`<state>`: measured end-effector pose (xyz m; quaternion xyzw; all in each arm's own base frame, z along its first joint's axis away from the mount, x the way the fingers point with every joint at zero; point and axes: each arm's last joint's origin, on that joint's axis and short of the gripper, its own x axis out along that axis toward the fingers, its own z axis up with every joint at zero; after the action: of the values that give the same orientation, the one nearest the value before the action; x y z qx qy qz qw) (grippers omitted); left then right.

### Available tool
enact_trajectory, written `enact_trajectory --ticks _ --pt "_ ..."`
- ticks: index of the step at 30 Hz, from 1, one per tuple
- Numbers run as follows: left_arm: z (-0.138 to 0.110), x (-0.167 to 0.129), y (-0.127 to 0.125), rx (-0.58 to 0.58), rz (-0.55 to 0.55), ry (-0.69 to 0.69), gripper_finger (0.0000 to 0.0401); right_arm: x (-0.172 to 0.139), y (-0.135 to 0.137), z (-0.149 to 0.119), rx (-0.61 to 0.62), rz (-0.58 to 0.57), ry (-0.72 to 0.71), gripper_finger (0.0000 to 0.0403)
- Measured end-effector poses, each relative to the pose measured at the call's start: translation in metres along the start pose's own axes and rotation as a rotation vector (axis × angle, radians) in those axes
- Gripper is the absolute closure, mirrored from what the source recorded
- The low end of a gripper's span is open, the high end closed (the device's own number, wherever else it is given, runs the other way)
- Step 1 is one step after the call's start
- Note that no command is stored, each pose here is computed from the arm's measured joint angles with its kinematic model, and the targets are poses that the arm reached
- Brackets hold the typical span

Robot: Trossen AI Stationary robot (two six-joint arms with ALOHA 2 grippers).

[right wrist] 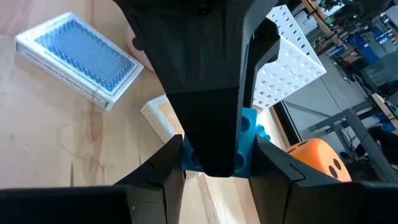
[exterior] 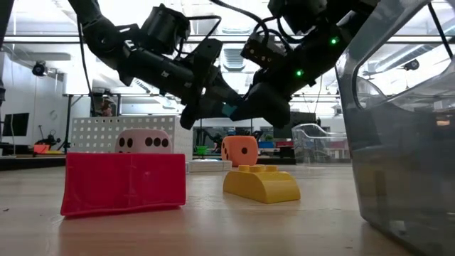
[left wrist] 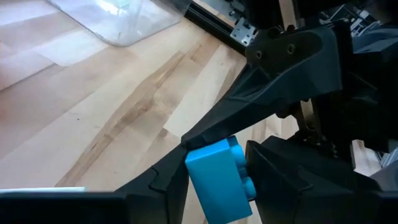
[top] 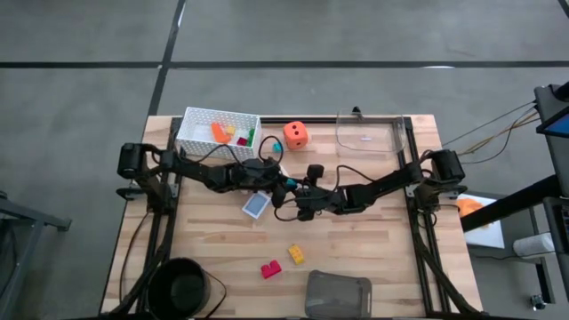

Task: Pick & Place Toys
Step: Put the bottom small blue game piece into the white bin

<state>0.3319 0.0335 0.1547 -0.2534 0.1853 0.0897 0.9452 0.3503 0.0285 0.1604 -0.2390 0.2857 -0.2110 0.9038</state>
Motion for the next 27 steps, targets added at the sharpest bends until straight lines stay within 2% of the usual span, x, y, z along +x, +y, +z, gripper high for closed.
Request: enact_trajectory --ticks 8,12,16,21,24,27 --pt "0.0005 0.0002 -0.0005 -0.028 -0.014 0.003 0.0301 0.0004 -0.0004 -0.0004 -0.017 -0.035 0.014 0.0270" --pt "0.0011 0.0001 -0.0010 -0.024 -0.021 0.001 0.0302 -0.0024 -0.0023 0.0013 -0.019 -0.033 0.012 0.0266" --pt "0.0004 0.0000 -0.0020 0.035 -0.046 0.017 0.0311 -0.0052 -0.0019 0.0026 -0.006 -0.009 0.005 0.0180" --pt "-0.0012 -0.0002 -0.0023 0.047 -0.069 0.040 0.0311 -0.0078 -0.0013 0.0016 -0.015 -0.009 0.027 0.0076" --pt "-0.0021 -0.0006 -0.0021 0.068 -0.075 0.052 0.0311 -0.0084 -0.0001 -0.0017 -0.023 -0.004 0.054 0.0046" --pt "-0.0017 -0.0015 -0.0024 0.084 -0.077 0.050 0.0311 -0.0088 0.0010 -0.0051 -0.021 0.004 0.079 0.0038"
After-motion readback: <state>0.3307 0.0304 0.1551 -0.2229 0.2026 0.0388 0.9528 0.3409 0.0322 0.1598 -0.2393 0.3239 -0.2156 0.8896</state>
